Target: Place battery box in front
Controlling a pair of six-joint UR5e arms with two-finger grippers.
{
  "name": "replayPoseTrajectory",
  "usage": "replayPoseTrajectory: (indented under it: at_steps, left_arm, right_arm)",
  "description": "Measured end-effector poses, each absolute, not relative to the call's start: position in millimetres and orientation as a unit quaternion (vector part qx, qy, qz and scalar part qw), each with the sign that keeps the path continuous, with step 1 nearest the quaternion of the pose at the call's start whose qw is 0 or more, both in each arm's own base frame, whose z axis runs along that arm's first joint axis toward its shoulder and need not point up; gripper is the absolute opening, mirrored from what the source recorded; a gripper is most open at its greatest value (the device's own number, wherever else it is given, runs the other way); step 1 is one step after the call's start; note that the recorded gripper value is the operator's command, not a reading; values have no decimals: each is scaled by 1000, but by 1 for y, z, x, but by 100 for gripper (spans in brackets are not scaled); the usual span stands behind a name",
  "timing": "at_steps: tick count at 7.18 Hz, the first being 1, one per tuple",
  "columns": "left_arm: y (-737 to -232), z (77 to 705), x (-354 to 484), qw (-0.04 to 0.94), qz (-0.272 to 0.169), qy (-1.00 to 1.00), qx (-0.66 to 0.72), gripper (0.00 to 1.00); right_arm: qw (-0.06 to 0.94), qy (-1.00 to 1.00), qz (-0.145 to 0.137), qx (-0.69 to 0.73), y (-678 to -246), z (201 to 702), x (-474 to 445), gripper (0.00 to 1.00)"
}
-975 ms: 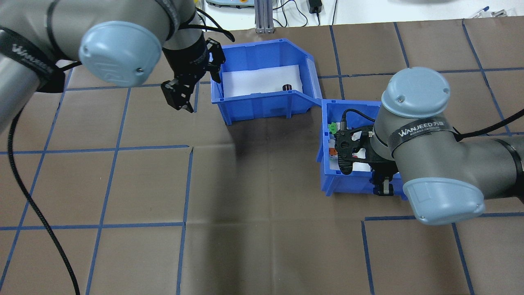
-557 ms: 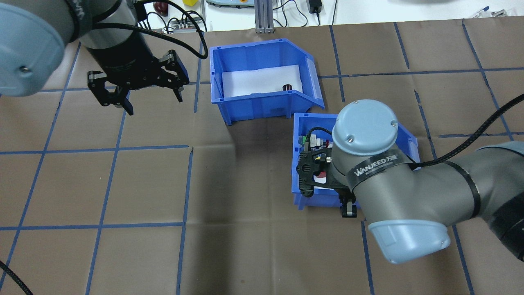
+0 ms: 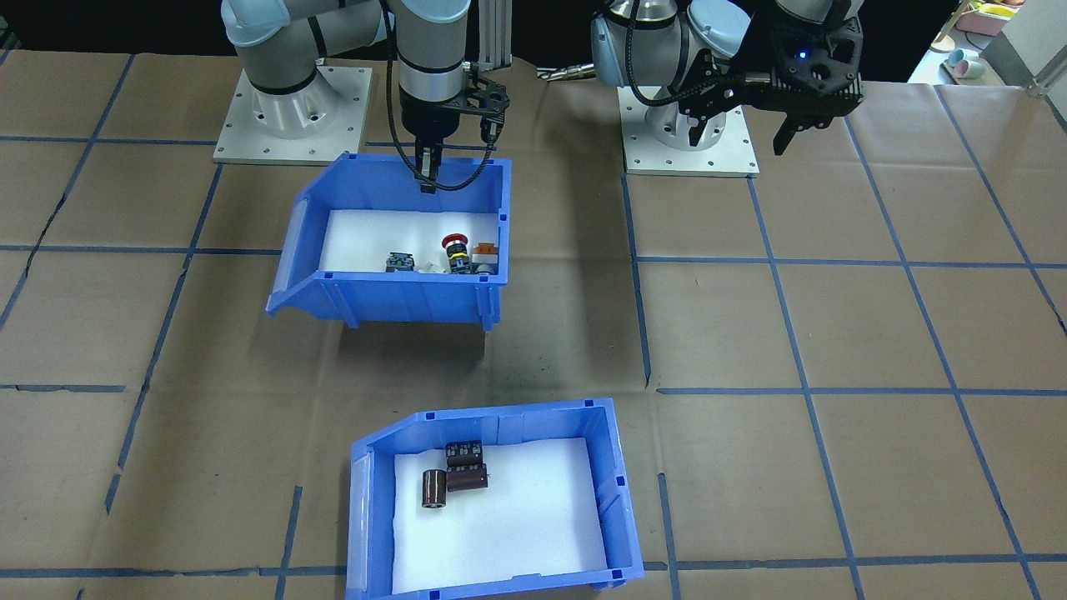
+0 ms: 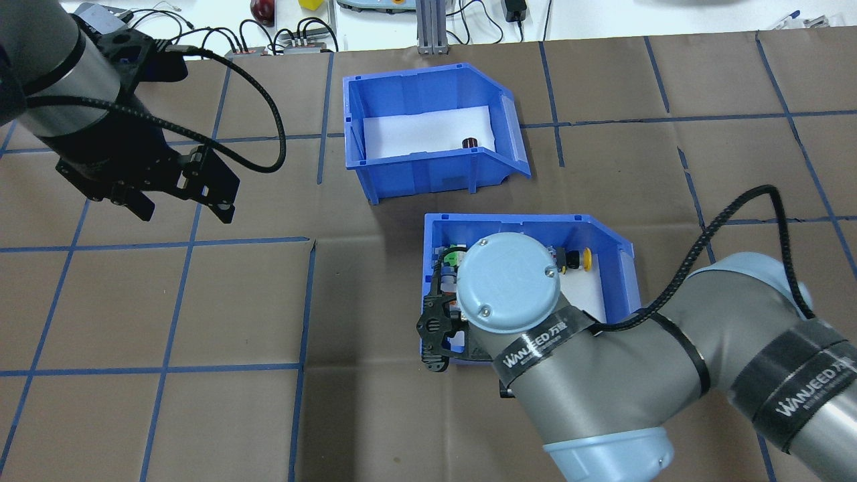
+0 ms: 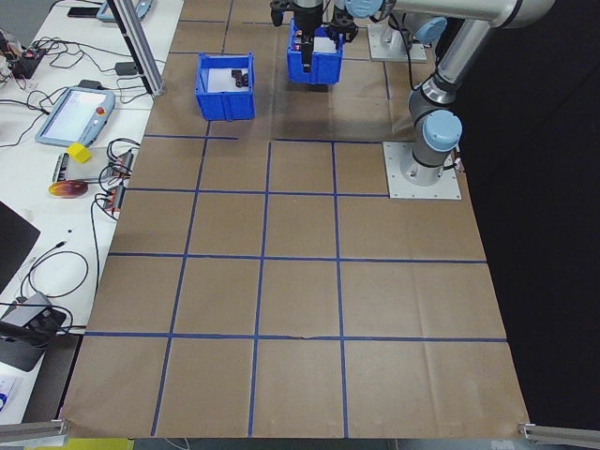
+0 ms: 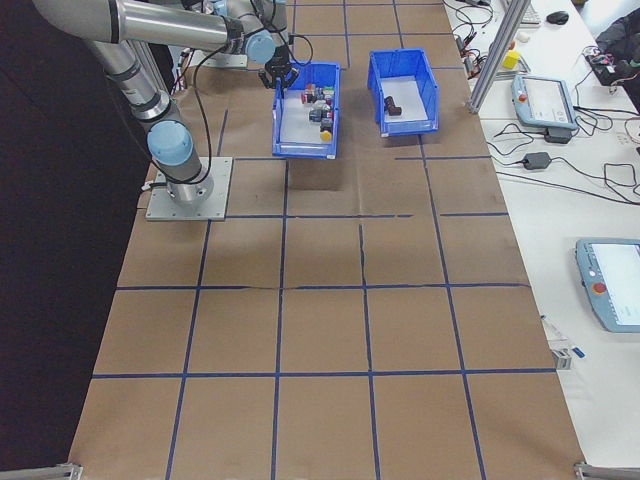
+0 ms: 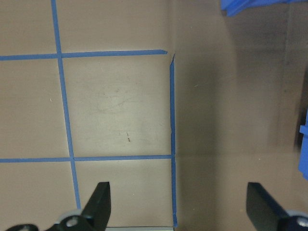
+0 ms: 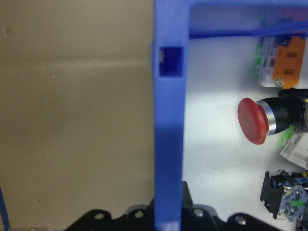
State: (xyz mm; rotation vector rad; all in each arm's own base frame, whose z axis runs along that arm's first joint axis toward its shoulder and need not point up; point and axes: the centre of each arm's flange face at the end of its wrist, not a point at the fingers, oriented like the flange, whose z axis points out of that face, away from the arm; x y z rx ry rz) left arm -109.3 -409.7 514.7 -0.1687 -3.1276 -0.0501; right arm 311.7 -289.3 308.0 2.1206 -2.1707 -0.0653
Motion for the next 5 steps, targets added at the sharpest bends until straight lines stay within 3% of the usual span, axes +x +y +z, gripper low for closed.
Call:
replayPoseTrajectory:
  at_steps: [4,5]
  left_arm:
    - [-404,505,-113,5,-15,-998,-63,99]
    - [-403,501,-120,6,-16,-996,-83,99]
  right_arm:
    - [55,-703,-30,708,-290,271,340,13]
    - [54,-703,-34,708,-290,268,341,64]
